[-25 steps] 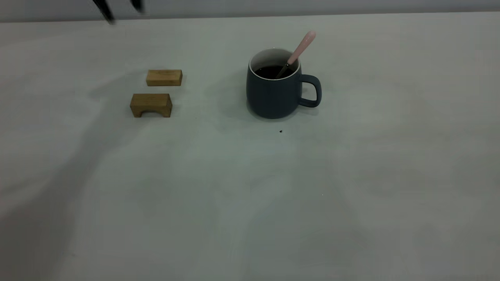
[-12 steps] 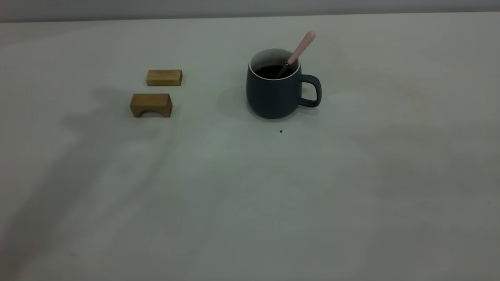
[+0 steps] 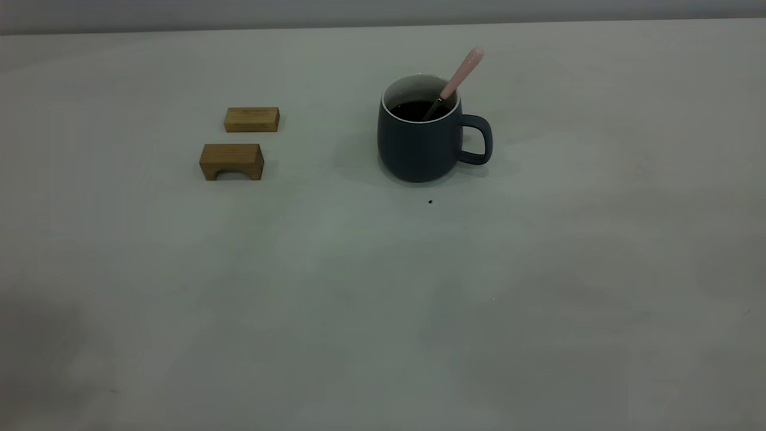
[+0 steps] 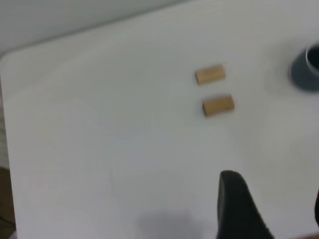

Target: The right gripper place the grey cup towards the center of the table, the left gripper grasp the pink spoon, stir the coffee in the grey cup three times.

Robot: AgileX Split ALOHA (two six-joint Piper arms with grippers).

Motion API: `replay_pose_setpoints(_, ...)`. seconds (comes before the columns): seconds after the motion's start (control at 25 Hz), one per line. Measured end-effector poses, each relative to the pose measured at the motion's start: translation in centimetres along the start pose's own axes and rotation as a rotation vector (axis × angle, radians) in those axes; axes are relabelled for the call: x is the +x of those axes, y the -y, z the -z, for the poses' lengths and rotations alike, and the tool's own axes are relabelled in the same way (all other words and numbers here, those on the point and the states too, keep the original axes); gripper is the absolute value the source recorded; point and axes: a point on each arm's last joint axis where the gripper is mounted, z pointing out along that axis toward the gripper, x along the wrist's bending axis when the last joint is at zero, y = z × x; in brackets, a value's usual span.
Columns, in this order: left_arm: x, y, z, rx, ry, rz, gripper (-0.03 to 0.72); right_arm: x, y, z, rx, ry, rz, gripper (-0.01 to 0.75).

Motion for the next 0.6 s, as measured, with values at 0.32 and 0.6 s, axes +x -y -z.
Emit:
replay_pose_setpoints(0.32, 0.1, 16.5, -0.6, 0.01, -0.103, 0.158, 0.446, 0.0, 0.0, 0.0, 0.0, 0.0, 0.0, 0.523)
replay_pose_setpoints(0.6, -1.6, 23.0, -3.1, -0.069, -0.126, 0.246, 0.446, 0.0, 0.0, 0.0, 0.0, 0.0, 0.0, 0.523)
